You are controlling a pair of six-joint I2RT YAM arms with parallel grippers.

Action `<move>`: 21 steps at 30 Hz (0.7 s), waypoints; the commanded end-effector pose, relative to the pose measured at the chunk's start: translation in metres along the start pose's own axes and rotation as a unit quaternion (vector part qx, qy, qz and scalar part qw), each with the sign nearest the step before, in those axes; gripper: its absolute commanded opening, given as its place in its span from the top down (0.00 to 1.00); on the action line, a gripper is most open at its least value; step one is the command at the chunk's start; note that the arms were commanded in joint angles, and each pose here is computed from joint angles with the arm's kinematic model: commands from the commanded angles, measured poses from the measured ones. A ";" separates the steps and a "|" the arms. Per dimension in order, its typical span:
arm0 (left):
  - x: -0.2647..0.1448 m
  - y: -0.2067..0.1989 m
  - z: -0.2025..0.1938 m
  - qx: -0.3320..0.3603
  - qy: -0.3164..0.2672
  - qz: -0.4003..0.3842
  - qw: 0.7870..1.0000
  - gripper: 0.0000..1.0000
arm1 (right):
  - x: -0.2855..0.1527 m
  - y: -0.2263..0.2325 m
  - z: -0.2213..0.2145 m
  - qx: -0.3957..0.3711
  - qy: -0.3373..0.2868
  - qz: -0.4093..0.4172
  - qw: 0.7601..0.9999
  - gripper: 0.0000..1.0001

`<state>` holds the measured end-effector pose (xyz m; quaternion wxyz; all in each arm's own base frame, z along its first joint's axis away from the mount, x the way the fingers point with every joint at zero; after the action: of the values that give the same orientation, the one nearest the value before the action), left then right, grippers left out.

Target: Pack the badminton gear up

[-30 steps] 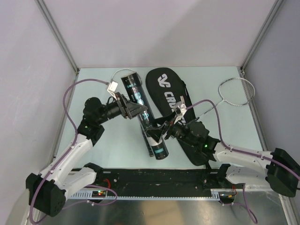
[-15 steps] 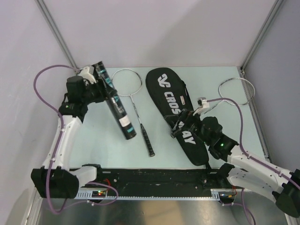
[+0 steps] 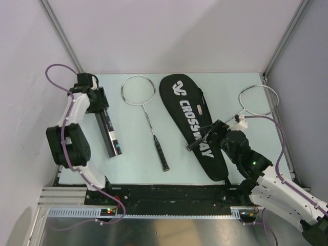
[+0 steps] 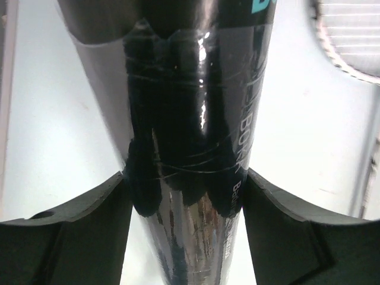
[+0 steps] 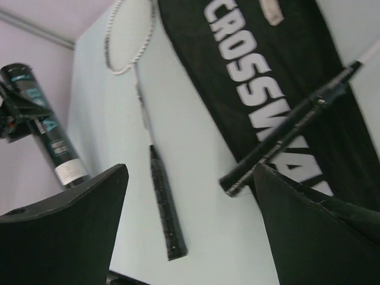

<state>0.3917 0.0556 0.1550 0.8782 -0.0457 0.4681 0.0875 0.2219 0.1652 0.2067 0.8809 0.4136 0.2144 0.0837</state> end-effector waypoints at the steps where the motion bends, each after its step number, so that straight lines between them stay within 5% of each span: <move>1: 0.008 0.033 0.011 0.021 0.017 0.085 0.996 0.36 | -0.005 -0.023 0.017 0.024 -0.040 -0.073 0.996 0.09; 6: 0.028 0.031 0.003 0.021 0.045 0.074 0.996 0.30 | -0.004 -0.033 0.023 0.033 -0.053 -0.096 0.993 0.09; 12: 0.027 0.029 0.008 0.023 0.040 0.067 0.997 0.03 | -0.006 -0.044 0.022 0.053 -0.046 -0.125 0.990 0.05; 17: 0.000 0.028 0.017 0.030 0.007 0.088 0.996 0.01 | -0.004 -0.061 0.015 0.069 -0.029 -0.163 0.984 0.01; 21: -0.022 -0.003 0.010 0.036 -0.013 0.021 0.999 0.00 | 0.002 -0.067 0.009 0.055 -0.007 -0.175 0.983 0.02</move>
<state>0.3955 0.0779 0.1371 0.8494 0.0036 0.5111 0.1313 0.2211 0.1146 0.1516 0.8639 0.4126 0.2759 -0.0852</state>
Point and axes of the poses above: each gripper's point midway between its finger pads, its own x axis out along the fingers, its own y axis along the line the jaws close on, z = x × y, the point moved 2 cm from there along -x, back along the fingers, and after that the axes turned 8 degrees about x, right-handed, at the moved point
